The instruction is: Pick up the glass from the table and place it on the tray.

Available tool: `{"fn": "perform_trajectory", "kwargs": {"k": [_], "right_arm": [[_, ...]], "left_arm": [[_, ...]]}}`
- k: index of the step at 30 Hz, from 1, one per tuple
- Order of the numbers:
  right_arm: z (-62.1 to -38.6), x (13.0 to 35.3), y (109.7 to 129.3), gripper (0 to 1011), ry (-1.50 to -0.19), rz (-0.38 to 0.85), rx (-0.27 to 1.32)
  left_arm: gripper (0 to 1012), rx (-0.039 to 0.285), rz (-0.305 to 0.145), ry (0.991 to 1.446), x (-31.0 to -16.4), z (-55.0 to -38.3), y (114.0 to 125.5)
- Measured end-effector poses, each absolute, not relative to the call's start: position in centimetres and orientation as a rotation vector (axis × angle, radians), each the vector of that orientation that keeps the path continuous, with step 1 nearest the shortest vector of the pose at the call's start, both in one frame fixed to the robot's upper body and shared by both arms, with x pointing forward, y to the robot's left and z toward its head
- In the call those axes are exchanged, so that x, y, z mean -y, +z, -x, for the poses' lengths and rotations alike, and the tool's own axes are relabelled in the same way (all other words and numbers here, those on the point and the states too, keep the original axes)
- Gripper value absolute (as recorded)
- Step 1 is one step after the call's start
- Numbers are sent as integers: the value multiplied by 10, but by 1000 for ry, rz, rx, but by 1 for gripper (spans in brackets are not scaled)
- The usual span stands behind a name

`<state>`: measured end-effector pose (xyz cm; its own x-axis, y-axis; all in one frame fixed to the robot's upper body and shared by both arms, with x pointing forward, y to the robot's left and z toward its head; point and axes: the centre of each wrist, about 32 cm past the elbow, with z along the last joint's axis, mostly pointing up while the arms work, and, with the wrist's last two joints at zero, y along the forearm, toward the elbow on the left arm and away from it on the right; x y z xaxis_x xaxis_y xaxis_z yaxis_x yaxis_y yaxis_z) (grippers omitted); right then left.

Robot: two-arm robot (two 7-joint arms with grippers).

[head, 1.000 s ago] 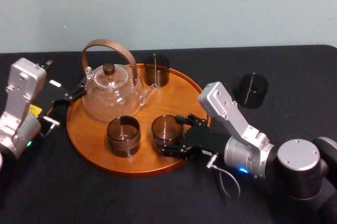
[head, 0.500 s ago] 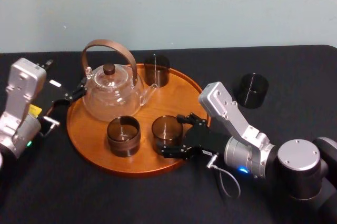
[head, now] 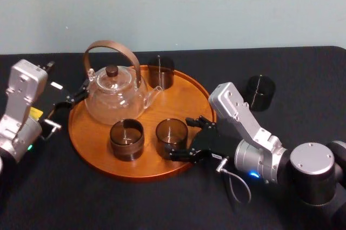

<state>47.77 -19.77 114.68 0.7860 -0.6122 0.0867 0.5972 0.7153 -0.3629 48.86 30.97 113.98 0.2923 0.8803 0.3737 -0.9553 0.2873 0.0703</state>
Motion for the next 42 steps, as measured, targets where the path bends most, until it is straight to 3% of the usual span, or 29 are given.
{"fn": "perform_trajectory", "kwargs": {"k": [42], "right_arm": [[-458, 269, 1154, 1002, -814, 387, -79]], "left_arm": [[1001, 285, -304, 1248, -310, -489, 1140]]}}
